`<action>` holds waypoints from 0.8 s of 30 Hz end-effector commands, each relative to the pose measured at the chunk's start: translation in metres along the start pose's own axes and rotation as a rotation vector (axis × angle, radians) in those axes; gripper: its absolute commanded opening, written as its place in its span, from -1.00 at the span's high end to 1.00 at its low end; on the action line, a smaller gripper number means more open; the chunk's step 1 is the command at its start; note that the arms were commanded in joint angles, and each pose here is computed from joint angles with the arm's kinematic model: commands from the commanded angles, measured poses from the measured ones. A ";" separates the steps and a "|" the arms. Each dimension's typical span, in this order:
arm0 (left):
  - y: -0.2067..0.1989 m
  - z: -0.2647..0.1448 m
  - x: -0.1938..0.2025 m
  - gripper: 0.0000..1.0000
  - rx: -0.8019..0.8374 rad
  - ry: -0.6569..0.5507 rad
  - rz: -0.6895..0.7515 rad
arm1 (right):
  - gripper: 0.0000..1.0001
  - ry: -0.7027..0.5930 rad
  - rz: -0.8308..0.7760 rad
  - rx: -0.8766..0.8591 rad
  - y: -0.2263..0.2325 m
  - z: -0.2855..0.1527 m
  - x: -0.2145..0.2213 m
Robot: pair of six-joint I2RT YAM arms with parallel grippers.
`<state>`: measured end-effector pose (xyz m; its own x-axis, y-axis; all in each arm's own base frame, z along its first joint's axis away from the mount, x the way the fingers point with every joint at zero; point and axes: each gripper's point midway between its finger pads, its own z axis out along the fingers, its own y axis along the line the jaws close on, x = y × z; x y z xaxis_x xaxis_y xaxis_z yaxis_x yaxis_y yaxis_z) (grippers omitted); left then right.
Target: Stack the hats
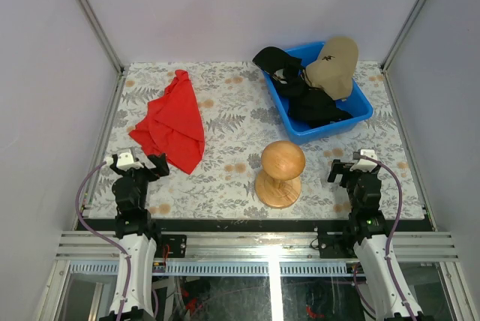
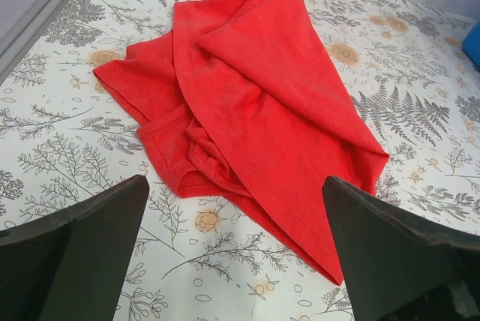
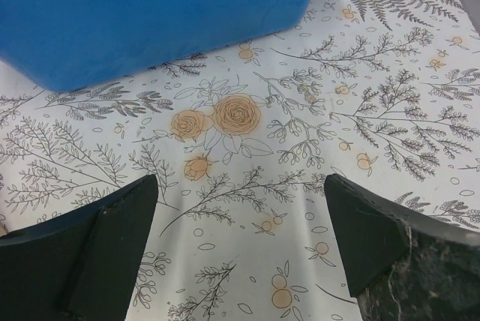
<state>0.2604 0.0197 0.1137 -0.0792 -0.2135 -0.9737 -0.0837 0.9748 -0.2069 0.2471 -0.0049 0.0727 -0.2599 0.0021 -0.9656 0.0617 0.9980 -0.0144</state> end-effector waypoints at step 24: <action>0.007 -0.004 -0.105 -0.99 -0.218 -0.017 -0.225 | -0.98 -0.091 0.186 0.043 -0.002 -0.018 -0.086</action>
<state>0.2576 0.0515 0.1593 -0.0693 -0.3430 -0.9368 -0.3128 0.8992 -0.3060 0.2465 -0.0056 0.0965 -0.2732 0.0549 -0.9604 0.0929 0.9952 0.0304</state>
